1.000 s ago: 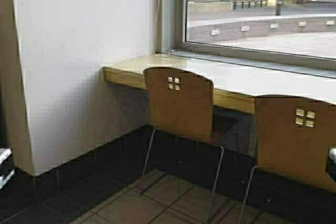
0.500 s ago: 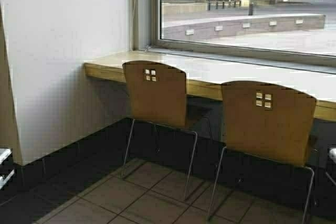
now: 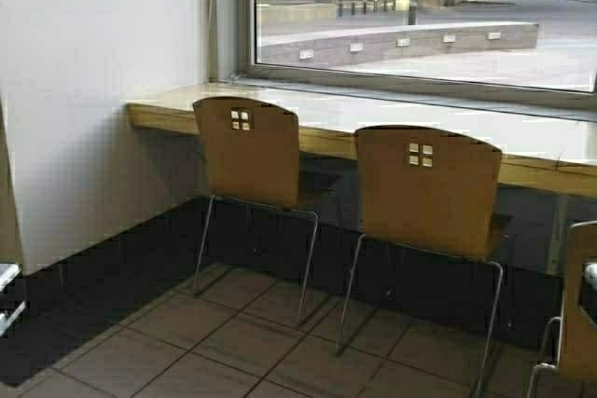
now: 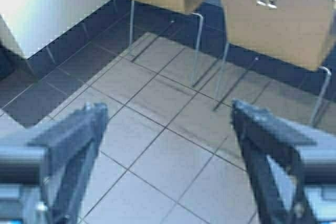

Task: Push the chairs under the table

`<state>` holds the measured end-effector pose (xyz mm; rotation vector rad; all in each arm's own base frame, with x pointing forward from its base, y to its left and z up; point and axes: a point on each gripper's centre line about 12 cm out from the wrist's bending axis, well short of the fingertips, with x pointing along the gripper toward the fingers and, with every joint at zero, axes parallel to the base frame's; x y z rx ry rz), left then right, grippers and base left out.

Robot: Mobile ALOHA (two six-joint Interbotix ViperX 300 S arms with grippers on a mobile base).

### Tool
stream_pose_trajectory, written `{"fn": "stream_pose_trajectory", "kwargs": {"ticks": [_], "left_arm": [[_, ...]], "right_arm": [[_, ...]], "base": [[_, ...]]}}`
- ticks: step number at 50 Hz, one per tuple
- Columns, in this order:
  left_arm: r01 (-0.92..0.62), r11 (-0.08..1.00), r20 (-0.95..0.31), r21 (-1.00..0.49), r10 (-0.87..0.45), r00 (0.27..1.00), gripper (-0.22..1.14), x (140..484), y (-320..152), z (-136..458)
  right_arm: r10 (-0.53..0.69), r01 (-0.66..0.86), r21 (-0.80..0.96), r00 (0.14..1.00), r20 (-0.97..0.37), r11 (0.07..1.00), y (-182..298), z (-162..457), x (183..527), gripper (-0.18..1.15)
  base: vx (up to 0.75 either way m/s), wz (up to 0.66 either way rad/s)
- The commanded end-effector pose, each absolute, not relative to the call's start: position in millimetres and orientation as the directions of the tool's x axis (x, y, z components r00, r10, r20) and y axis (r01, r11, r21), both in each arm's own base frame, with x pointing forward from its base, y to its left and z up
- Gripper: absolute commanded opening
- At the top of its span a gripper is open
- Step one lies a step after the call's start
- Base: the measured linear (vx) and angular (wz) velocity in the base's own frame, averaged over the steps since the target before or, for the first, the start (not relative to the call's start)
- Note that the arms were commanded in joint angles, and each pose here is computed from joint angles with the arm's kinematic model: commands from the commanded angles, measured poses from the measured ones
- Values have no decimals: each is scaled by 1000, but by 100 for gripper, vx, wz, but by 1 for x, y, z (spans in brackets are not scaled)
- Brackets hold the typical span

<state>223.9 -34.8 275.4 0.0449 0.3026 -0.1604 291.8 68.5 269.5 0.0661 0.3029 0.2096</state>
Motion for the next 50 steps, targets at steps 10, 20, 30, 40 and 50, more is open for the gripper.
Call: {"fn": "stream_pose_trajectory", "kwargs": {"ticks": [10, 20, 30, 40, 50], "left_arm": [[165, 986, -290, 22, -151, 945, 81, 226, -35, 278], [165, 986, -300, 22, -151, 942, 81, 225, -35, 274], [161, 987, -291, 7, -152, 944, 81, 225, -35, 277], [161, 987, -288, 5, -152, 945, 81, 223, -35, 277], [160, 987, -297, 2, -152, 943, 81, 222, -35, 275]], "right_arm": [[215, -193, 105, 940, -264, 975, 69, 279, 295, 101], [212, -189, 104, 931, -296, 977, 69, 269, 298, 101], [211, -186, 105, 922, -326, 977, 70, 264, 299, 101], [207, -181, 104, 906, -370, 978, 71, 250, 305, 101], [204, -167, 123, 883, -422, 978, 73, 241, 310, 101]], "base": [[-26, -20], [-17, -24], [-10, -29], [-7, -38], [-6, -41]]}}
